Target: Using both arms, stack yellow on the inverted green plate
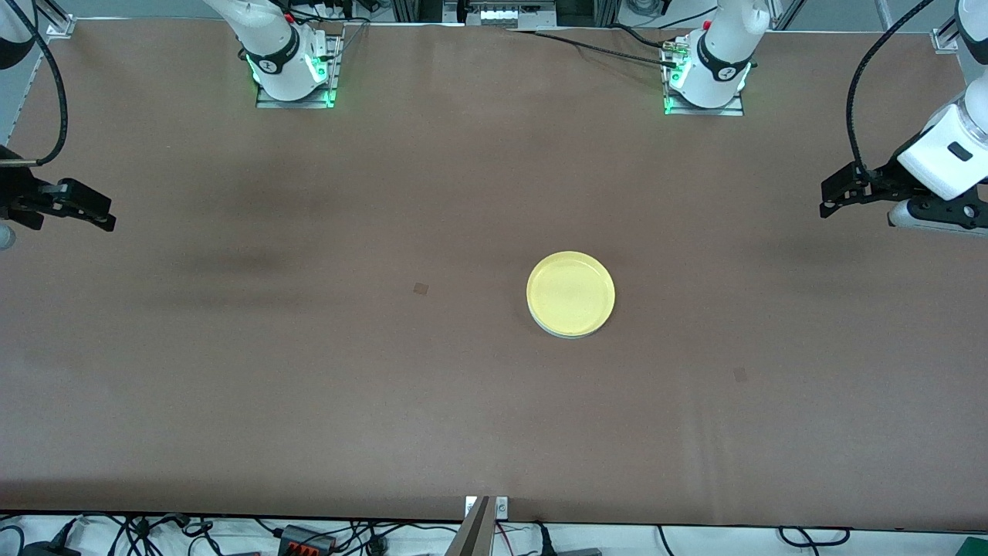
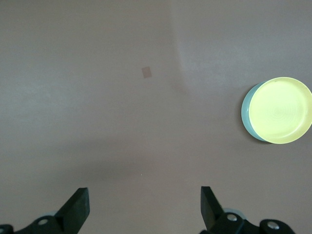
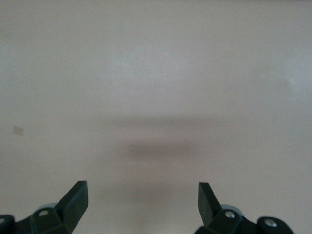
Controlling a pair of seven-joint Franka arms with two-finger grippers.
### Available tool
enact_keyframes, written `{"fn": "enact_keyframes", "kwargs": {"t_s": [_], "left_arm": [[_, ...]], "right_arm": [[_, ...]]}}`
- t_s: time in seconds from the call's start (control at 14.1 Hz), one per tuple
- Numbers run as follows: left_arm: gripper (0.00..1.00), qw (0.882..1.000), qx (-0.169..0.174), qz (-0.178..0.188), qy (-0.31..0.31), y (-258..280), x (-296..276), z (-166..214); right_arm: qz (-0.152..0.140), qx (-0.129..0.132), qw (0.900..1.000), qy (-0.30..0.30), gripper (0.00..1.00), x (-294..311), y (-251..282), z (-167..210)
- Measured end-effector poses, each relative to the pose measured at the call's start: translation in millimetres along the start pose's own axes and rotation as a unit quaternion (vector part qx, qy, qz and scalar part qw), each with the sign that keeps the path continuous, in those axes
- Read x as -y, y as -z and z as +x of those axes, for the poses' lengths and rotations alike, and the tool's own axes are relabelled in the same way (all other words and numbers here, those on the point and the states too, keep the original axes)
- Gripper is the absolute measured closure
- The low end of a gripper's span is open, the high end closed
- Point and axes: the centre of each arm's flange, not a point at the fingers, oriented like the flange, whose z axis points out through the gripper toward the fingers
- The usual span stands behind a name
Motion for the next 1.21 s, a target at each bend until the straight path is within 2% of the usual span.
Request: {"fn": "enact_keyframes", "kwargs": {"t_s": [0.21,0.64,1.06,1.21], "left_arm": [[0.00,1.000,0.005,-0.001,0.000,-0.8,-0.1,-1.0],[0.00,1.000,0.003,0.000,0.000,0.9,-0.1,-0.9],[0.00,1.000,0.003,0.000,0.000,1.6,-0.6,-0.7],[0.00,1.000,0.003,0.000,-0.001,1.9,-0.8,-0.7]], "right_arm": [[0.000,0.013,1.000,-0.001,0.00,-1.6,-9.2,-16.0],[0.000,-0.003,1.000,-0.015,0.00,0.8,-25.5,-62.7],[0.000,-0.017,1.000,-0.016,0.00,0.3,-17.3,-63.8],[0.000,-0.011,1.000,-0.016,0.00,0.2,-16.5,-65.2]]}}
